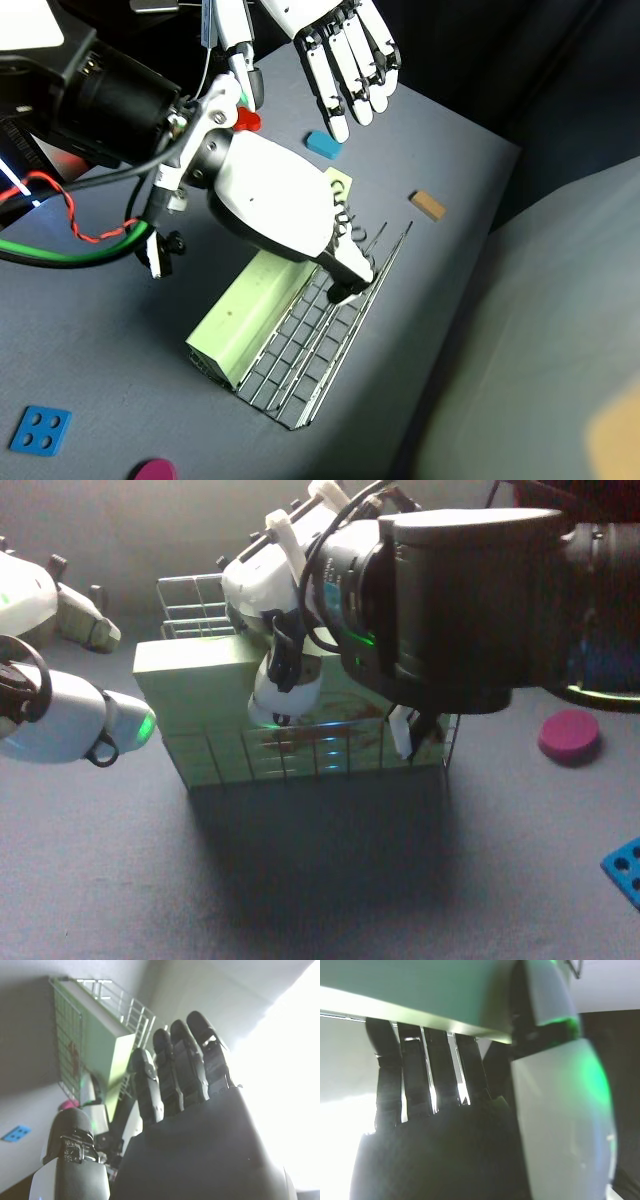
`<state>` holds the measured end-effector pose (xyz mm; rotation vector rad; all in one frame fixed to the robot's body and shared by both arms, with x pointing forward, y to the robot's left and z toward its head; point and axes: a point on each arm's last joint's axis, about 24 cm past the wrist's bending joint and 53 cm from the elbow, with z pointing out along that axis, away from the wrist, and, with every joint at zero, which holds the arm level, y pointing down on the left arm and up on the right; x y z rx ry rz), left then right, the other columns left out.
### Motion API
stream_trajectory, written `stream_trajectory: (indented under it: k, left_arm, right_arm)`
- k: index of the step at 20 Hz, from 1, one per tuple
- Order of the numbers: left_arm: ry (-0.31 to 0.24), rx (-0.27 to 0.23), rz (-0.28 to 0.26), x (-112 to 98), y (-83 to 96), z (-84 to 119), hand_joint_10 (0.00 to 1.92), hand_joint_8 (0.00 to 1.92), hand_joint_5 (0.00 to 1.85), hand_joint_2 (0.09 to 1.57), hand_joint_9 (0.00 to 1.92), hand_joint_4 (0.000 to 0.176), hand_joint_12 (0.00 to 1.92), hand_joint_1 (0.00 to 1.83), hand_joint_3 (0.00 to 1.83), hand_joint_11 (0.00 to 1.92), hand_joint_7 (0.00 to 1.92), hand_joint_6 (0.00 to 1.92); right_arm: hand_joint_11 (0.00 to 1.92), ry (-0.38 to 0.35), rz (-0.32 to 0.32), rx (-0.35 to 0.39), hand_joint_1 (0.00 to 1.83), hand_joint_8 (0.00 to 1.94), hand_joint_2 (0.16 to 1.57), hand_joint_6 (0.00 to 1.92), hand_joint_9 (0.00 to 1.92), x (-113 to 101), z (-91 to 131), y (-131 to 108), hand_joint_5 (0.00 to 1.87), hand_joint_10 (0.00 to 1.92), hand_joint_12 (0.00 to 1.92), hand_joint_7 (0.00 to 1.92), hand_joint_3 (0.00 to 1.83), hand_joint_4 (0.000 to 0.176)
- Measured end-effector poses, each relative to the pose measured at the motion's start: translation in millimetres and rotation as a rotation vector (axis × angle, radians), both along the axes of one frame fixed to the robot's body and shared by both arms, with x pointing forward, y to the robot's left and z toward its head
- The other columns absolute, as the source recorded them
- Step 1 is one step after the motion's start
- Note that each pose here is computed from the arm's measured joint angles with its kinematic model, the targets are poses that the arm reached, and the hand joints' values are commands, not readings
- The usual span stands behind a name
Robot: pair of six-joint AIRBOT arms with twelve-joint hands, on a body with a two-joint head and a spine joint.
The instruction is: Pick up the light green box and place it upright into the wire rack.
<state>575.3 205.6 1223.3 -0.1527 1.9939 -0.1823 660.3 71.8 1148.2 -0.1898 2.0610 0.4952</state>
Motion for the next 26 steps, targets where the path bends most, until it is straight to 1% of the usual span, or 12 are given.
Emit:
stream_trajectory:
  k: [5,14,15,17,18,19,20,21,22,23,24,26]
  left_arm:
    - [0.003,-0.013,-0.009,-2,-7.0,-1,0.0,0.0,0.39,1.19,0.28,0.087,0.77,0.18,0.0,0.0,0.37,0.0]
    - [-0.006,-0.012,-0.007,-4,-8.5,-1,0.01,0.0,0.4,1.19,0.32,0.085,0.82,0.19,0.0,0.0,0.39,0.0]
    - [-0.006,-0.012,-0.007,-4,-8.4,-1,0.01,0.0,0.4,1.19,0.33,0.08,0.85,0.2,0.0,0.0,0.4,0.0]
    - [-0.006,-0.02,-0.006,-4,-9.2,-1,0.01,0.01,0.42,1.18,0.34,0.073,0.87,0.23,0.0,0.0,0.43,0.0]
    - [-0.006,-0.021,-0.006,-5,-9.7,-1,0.02,0.01,0.49,1.18,0.42,0.056,0.92,0.25,0.0,0.04,0.53,0.01]
    - [-0.004,-0.02,-0.002,-5,-9.0,-1,0.05,0.03,0.63,1.2,0.59,0.031,0.96,0.28,0.0,0.15,0.71,0.02]
    - [-0.004,-0.022,-0.002,-6,-9.4,-1,0.21,0.09,0.79,1.21,0.77,0.0,1.03,0.31,0.0,0.35,0.87,0.03]
    - [-0.005,-0.026,-0.002,-6,-10.0,-1,1.15,0.74,0.89,1.21,0.79,0.0,1.4,0.39,0.0,0.66,0.84,0.22]
    - [-0.006,-0.027,-0.004,-6,-10.5,-1,1.15,0.74,0.89,1.21,0.79,0.0,1.4,0.39,0.0,0.66,0.84,0.22]
    - [-0.005,-0.028,-0.003,-6,-10.6,-1,1.87,1.65,0.62,1.22,0.78,0.0,1.88,0.5,0.0,0.87,0.71,1.37]
    - [-0.005,-0.028,-0.003,-6,-10.9,-1,1.91,1.87,0.57,1.22,0.8,0.0,1.91,0.53,0.0,0.93,0.69,1.7]
    - [-0.006,-0.028,-0.004,-7,-11.1,-1,1.92,1.92,0.73,1.21,0.95,0.0,1.92,0.66,0.0,1.1,0.9,1.91]
  right_arm:
    - [0.0,-0.053,-0.024,0.032,0.54,0.0,0.93,0.0,0.32,-9,42,-29,0.3,0.06,1.27,0.4,0.0,0.0]
    - [0.06,-0.121,-0.037,0.032,0.46,0.03,0.98,0.02,0.45,-76,78,-113,0.37,0.09,1.34,0.49,0.01,0.0]
    - [0.17,-0.119,-0.041,0.032,0.49,0.04,1.01,0.02,0.52,-81,78,-120,0.45,0.25,1.39,0.59,0.01,0.0]
    - [0.37,-0.127,-0.058,0.031,0.59,0.09,1.08,0.03,0.4,-86,80,-132,0.64,0.99,1.52,0.71,0.0,0.0]
    - [0.53,-0.128,-0.066,0.031,0.68,0.35,1.09,0.09,0.43,-90,81,-136,0.77,1.28,1.64,0.71,0.0,0.0]
    - [0.75,-0.129,-0.083,0.026,0.76,0.8,1.1,0.45,0.55,-97,82,-142,0.79,1.5,1.69,0.65,0.0,0.0]
    - [1.0,-0.128,-0.089,0.021,0.9,1.23,1.17,1.1,0.73,-101,81,-145,0.81,1.75,1.77,0.63,0.0,0.12]
    - [1.22,-0.121,-0.106,0.013,0.95,1.59,1.19,1.27,0.97,-111,79,-151,0.81,1.89,1.89,0.7,0.01,0.105]
    - [1.22,-0.116,-0.119,0.019,0.95,1.59,1.19,1.27,0.97,-118,78,-154,0.81,1.89,1.89,0.7,0.01,0.105]
    - [1.5,-0.125,-0.132,0.028,0.92,1.91,1.16,1.84,1.23,-128,77,-158,0.79,1.92,1.92,0.91,0.0,0.0]
    - [1.58,-0.134,-0.145,0.043,0.92,1.93,1.17,1.91,1.28,-133,77,-161,0.88,1.92,1.92,1.01,0.0,0.0]
    - [1.76,-0.133,-0.137,0.053,0.81,1.94,1.28,1.92,1.47,-139,76,-160,1.18,1.92,1.92,1.22,0.01,0.0]
